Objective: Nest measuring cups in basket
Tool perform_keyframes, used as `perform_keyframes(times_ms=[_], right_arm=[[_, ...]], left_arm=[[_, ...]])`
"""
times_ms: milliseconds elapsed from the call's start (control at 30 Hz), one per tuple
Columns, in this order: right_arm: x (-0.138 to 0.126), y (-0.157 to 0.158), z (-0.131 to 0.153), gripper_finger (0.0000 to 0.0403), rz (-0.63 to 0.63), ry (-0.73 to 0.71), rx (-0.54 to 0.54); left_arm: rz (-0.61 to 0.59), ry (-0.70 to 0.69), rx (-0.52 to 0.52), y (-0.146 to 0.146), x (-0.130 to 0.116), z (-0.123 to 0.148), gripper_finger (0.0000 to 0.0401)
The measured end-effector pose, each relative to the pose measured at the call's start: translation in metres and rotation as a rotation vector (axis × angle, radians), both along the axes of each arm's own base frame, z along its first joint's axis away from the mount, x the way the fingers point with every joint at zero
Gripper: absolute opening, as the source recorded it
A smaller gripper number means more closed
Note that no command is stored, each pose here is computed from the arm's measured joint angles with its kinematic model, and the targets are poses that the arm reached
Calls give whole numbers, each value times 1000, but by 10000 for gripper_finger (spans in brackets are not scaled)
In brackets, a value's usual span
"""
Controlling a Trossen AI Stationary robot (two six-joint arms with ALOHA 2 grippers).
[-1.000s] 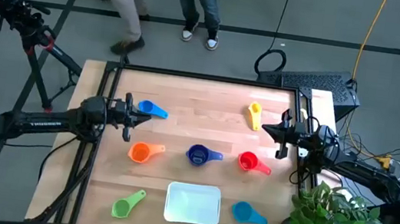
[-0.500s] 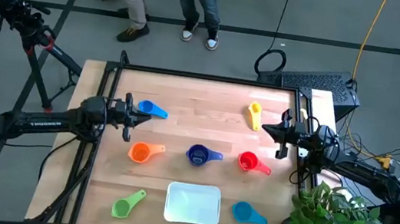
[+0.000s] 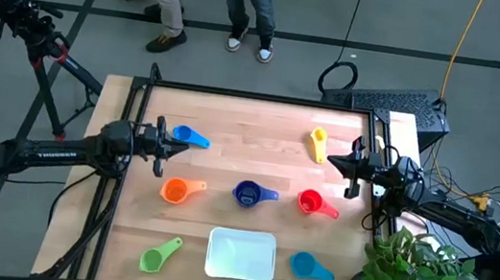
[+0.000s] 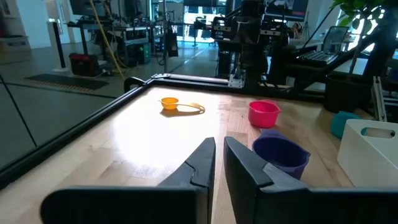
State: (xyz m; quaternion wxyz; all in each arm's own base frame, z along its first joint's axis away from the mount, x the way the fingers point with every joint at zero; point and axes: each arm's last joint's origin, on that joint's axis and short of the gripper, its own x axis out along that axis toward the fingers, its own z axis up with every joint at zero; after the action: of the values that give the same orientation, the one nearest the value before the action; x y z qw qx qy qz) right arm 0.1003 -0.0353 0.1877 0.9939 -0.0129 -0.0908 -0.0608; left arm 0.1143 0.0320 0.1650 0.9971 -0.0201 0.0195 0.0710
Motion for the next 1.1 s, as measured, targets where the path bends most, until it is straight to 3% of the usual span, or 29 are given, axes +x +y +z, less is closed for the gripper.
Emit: perform_keyframes(times_ms=[1100], right_arm=[[-1,0,4,0,0,-40,-16]], left_arm=[[0,0,0,0,0,0,37]])
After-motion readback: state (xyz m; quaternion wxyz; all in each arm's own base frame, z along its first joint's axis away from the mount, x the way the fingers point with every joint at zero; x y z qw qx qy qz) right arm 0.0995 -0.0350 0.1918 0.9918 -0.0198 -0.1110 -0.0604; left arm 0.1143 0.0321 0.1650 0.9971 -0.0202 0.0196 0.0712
